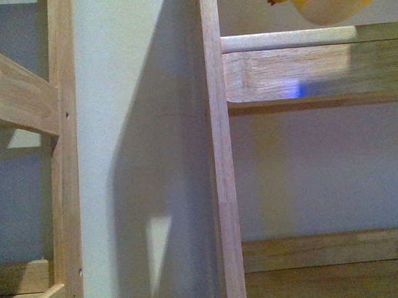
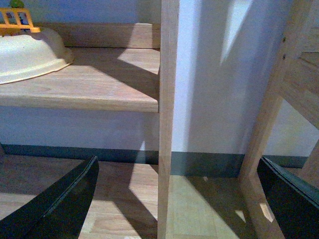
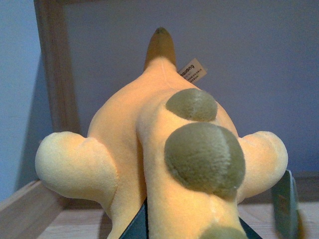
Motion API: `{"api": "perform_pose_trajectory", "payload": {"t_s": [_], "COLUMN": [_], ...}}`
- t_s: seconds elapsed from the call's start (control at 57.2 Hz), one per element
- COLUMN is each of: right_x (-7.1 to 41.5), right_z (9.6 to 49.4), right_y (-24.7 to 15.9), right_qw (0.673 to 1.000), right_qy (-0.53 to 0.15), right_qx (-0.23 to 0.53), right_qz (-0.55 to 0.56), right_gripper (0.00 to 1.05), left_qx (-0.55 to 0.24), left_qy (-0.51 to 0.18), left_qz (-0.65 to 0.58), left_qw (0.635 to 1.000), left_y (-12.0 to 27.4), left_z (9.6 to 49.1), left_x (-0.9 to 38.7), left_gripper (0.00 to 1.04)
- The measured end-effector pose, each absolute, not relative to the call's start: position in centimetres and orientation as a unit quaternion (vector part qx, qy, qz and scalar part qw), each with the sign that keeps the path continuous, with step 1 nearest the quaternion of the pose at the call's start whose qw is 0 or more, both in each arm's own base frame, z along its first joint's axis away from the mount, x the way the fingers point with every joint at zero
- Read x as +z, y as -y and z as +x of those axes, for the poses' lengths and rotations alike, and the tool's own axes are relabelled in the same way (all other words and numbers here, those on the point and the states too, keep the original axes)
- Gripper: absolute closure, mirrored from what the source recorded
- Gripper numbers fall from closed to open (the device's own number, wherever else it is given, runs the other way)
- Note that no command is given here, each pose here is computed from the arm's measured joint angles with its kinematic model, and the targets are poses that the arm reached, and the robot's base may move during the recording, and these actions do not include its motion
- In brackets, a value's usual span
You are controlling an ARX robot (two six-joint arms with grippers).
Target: Put away toys
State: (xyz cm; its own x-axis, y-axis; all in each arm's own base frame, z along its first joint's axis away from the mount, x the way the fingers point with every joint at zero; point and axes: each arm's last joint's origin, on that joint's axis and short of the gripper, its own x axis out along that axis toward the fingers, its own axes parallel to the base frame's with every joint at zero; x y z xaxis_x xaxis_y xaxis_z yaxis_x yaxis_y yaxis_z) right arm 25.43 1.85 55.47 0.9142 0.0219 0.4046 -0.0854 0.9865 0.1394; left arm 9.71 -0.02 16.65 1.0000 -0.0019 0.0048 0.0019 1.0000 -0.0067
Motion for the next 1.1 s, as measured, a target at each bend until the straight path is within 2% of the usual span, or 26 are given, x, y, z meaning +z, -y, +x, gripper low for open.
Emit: {"api": "perform_pose_trajectory", "payload": {"t_s": [0.419, 1.101], "right_x": [52.5, 52.1], "right_z": [31.5, 33.0], "right_y": [-3.6, -5.8], "right_qw": [0.973, 0.965], "right_qy": [0.157, 0.148], "right_qx": [0.049, 0.055], "right_qz": [0.160, 0.210], "right_gripper": [0.98, 0.98], "left_qx": [-0.001, -0.001], "left_qy": [0.002, 0.002], "left_qz": [-0.003, -0.003], "left_qw": [1.000, 1.000], "left_y": [0.0, 0.0], "left_z": [9.7, 9.7], "left_x": [16.6, 16.6], "left_gripper": [0.06, 0.06]}}
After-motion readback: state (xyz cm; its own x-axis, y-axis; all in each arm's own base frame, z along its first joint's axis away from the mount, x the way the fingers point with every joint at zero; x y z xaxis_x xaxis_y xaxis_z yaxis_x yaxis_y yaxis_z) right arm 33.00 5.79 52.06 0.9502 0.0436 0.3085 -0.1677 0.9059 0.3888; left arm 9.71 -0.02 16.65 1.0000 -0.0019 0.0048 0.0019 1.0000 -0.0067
